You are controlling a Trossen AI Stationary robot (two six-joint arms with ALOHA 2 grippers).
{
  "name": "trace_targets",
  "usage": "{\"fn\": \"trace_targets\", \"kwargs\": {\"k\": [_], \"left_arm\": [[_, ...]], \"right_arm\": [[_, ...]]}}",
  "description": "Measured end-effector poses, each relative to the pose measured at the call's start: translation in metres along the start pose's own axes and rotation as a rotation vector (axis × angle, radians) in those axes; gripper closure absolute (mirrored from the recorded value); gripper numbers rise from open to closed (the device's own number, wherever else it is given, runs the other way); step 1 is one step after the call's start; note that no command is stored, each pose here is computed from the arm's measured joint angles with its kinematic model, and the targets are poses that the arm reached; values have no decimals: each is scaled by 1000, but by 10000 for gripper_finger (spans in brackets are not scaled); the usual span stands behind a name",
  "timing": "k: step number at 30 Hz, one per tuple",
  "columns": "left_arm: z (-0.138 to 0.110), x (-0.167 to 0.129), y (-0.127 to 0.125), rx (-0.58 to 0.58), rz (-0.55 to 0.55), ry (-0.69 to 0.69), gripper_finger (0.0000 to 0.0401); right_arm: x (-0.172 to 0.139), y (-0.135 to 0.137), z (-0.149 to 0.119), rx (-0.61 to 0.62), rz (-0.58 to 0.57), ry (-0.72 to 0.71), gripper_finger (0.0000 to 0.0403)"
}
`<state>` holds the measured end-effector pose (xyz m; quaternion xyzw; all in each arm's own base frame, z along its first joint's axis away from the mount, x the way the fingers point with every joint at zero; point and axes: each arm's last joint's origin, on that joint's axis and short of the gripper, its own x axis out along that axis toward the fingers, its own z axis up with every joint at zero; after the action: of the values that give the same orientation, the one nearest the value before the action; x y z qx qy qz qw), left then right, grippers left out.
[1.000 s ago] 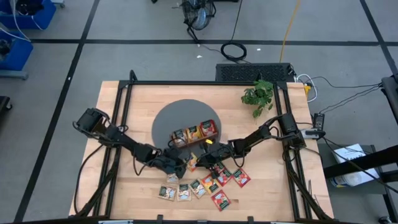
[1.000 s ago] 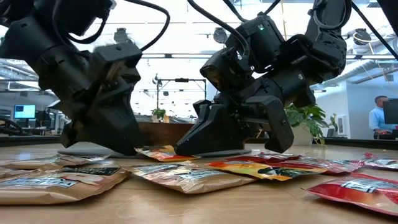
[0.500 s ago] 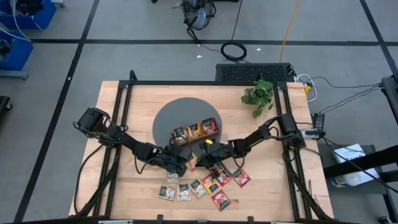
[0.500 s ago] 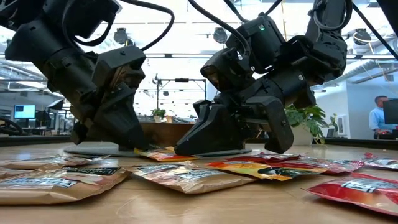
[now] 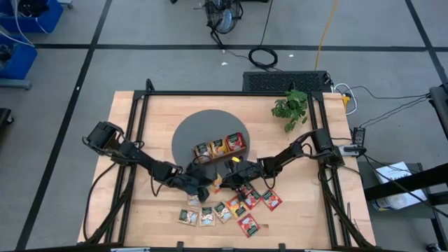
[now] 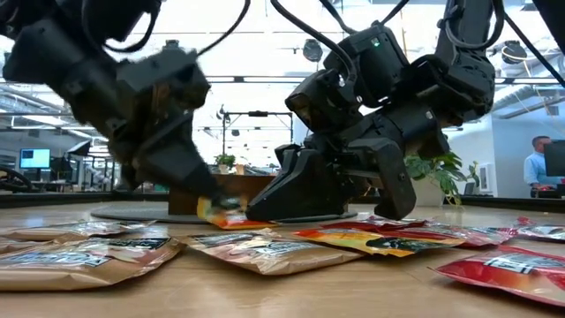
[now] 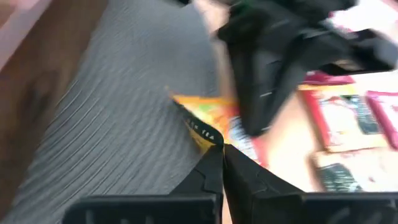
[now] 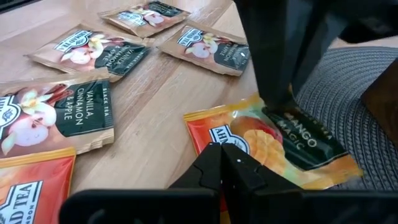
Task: Pick & Place Tea
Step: Put the mango tea sachet into the middle compartment of the wooden organizer
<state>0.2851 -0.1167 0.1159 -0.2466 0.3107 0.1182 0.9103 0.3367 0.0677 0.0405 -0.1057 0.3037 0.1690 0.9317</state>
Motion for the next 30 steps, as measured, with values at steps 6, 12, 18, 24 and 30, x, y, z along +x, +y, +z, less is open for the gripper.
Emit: {"fn": "trace_targets", "kwargs": {"k": [6, 12, 18, 24, 30], "left_arm": [[13, -4, -32, 172, -11, -6, 397], [25, -16, -58, 262, 95, 56, 398], [24, -28, -78, 341, 116, 12, 399], [19, -35, -87, 358, 123, -62, 400], [18, -33, -88, 382, 140, -98, 400]], "right_arm": [[-9, 8, 19, 2, -35, -35, 385], [-46, 25, 56, -30, -1, -112, 334], [-90, 40, 75, -29, -108, -233, 271], [-102, 44, 74, 28, -122, -371, 221], [-90, 42, 72, 42, -36, -379, 202]]}}
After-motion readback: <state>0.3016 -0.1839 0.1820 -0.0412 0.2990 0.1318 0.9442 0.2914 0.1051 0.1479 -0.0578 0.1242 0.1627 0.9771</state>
